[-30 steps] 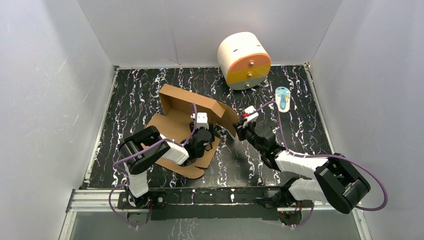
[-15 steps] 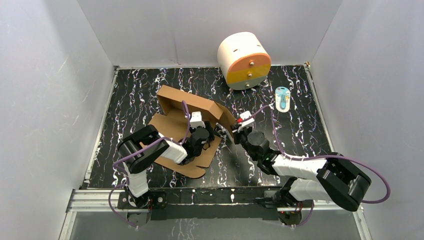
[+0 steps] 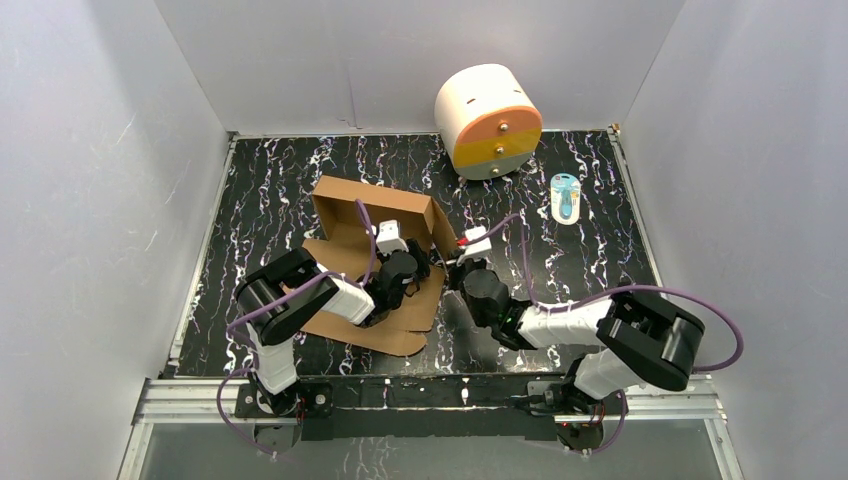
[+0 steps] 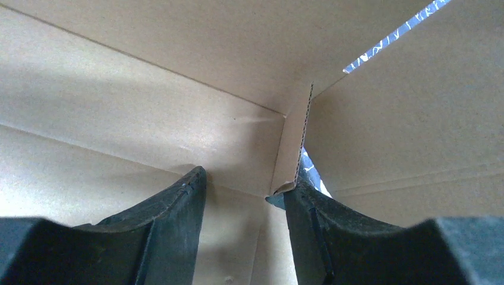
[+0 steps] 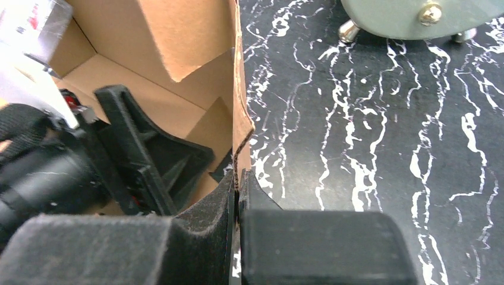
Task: Fold the paper box
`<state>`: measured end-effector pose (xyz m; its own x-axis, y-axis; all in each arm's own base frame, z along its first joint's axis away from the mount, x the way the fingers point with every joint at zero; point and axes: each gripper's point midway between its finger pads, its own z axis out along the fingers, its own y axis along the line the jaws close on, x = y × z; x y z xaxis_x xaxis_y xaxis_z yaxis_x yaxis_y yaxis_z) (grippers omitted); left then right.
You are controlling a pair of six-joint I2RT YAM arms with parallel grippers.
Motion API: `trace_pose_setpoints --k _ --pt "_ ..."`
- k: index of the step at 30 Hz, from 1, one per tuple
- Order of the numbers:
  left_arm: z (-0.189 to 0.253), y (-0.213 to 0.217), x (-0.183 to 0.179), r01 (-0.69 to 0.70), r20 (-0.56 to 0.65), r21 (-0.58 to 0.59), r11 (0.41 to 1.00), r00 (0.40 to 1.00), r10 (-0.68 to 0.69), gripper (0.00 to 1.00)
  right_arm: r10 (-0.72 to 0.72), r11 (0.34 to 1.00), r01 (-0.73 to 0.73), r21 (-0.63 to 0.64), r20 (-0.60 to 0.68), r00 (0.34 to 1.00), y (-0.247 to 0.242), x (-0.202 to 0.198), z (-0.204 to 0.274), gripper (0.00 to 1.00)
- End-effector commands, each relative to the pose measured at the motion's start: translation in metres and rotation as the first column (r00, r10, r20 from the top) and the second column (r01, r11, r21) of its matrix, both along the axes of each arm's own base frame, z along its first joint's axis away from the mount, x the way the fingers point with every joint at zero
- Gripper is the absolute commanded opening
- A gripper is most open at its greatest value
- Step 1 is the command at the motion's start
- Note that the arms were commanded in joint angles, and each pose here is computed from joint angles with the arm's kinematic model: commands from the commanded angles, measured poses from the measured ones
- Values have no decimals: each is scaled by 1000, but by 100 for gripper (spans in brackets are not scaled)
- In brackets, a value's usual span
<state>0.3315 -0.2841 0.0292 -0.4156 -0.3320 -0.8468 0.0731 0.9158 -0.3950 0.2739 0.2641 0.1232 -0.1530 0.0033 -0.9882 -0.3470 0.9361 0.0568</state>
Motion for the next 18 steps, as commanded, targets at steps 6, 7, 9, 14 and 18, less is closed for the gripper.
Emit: trace_pose_setpoints --k 6,7,9,14,18 --pt "-19 -6 -14 49 -87 -3 999 995 -49 49 24 980 -30 198 34 999 45 7 52 11" --pt "-16 -6 -14 50 -83 -6 999 995 -51 50 24 980 -29 196 28 999 46 7 49 11" --pt "-11 -6 -13 54 -72 -11 999 996 -54 50 20 982 -22 187 13 1000 46 7 39 11" --pt "4 -6 -17 68 -52 -43 997 996 -70 52 -24 984 24 174 -4 1000 39 7 19 10" --pt "20 -9 -19 88 -33 -81 993 995 -91 55 -36 988 37 149 -6 999 37 7 13 10"
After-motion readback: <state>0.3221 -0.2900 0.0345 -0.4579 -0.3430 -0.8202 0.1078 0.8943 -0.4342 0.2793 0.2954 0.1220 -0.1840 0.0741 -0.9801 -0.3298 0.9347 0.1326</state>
